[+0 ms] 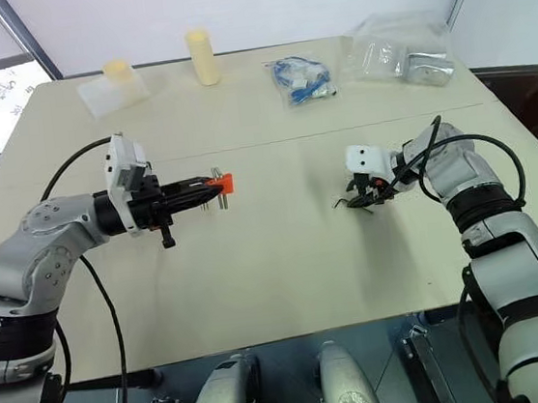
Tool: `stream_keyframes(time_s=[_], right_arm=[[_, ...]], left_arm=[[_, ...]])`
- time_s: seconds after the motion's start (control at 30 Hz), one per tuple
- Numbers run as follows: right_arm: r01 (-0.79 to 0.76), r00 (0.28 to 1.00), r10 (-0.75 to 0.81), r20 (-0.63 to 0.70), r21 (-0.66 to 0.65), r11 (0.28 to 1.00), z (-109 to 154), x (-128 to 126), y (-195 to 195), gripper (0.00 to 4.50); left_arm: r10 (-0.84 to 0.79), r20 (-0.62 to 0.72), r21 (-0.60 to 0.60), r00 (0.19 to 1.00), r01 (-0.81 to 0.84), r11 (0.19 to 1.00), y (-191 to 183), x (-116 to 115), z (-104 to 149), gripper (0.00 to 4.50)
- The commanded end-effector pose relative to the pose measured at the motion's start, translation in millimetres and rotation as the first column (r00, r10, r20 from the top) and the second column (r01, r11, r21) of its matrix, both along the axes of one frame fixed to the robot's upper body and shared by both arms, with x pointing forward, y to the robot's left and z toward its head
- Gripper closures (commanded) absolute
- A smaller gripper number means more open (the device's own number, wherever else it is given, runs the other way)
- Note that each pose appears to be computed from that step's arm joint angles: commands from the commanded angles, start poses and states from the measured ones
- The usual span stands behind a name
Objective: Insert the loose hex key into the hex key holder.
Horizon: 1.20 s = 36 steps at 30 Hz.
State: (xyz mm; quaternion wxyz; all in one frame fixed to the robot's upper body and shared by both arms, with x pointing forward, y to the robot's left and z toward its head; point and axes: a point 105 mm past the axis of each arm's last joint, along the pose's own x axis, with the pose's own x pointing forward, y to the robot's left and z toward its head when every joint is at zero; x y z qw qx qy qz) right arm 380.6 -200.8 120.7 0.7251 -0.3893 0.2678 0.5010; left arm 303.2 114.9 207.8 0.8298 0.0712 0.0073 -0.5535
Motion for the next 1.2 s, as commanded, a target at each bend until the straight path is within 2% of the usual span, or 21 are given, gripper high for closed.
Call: stream_keyframes(time_s=[0.03,0.17,0.27,0.4,0.43,0.5,0.57,0.7,0.97,1.07,1.2], right_arm=[[0.015,1.0,-0.016,-0.025,-0.033,0.999,-9.9,-0.3,-1.3,4.43],[0.011,1.0,-0.011,0.011,0.0,1.0,-6.9,1.3,4.9,4.43],[0.04,0.993,-0.05,0.104,0.092,0.995,6.1,11.0,15.0,4.43],[0.053,0.932,-0.15,0.33,0.286,0.957,44.9,30.9,38.5,4.43],[0.043,0.902,-0.196,0.385,0.372,0.927,62.1,34.1,48.0,4.43],[-0.046,0.789,-0.328,0.52,0.582,0.812,110.4,30.9,71.4,4.43],[-0.109,0.721,-0.422,0.549,0.692,0.714,135.8,20.0,81.5,4.43],[-0.185,0.691,-0.523,0.5,0.821,0.54,155.1,-2.2,99.9,4.43],[-0.201,0.774,-0.527,0.349,0.926,0.319,163.6,-24.8,126.6,4.43],[-0.196,0.815,-0.494,0.303,0.946,0.257,167.5,-30.2,136.4,4.43],[-0.195,0.867,-0.415,0.277,0.954,0.228,169.3,-39.3,149.1,4.43]], left_arm=[[0.001,0.055,-0.013,0.998,0.0,1.0,3.2,-3.6,14.1,4.5],[0.005,0.056,-0.016,0.998,-0.004,1.0,3.9,-2.9,14.6,4.5],[0.009,0.057,-0.019,0.998,-0.007,1.0,3.7,-2.0,14.8,4.5],[0.014,0.058,-0.027,0.998,-0.013,1.0,3.5,-0.1,15.7,4.5],[0.019,0.06,-0.032,0.998,-0.017,0.999,3.6,0.9,16.6,4.5],[0.043,0.067,-0.045,0.997,-0.04,0.998,5.3,5.3,19.3,4.5],[0.065,0.069,-0.061,0.996,-0.06,0.996,7.3,8.6,21.5,4.5],[0.088,0.076,-0.058,0.993,-0.084,0.995,9.7,13.1,20.9,4.5],[0.139,0.13,-0.075,0.982,-0.13,0.989,6.3,25.2,24.0,4.5],[0.15,0.155,-0.082,0.976,-0.138,0.987,4.4,29.0,26.9,4.5],[0.157,0.172,-0.1,0.972,-0.141,0.985,2.9,32.4,31.6,4.5]])
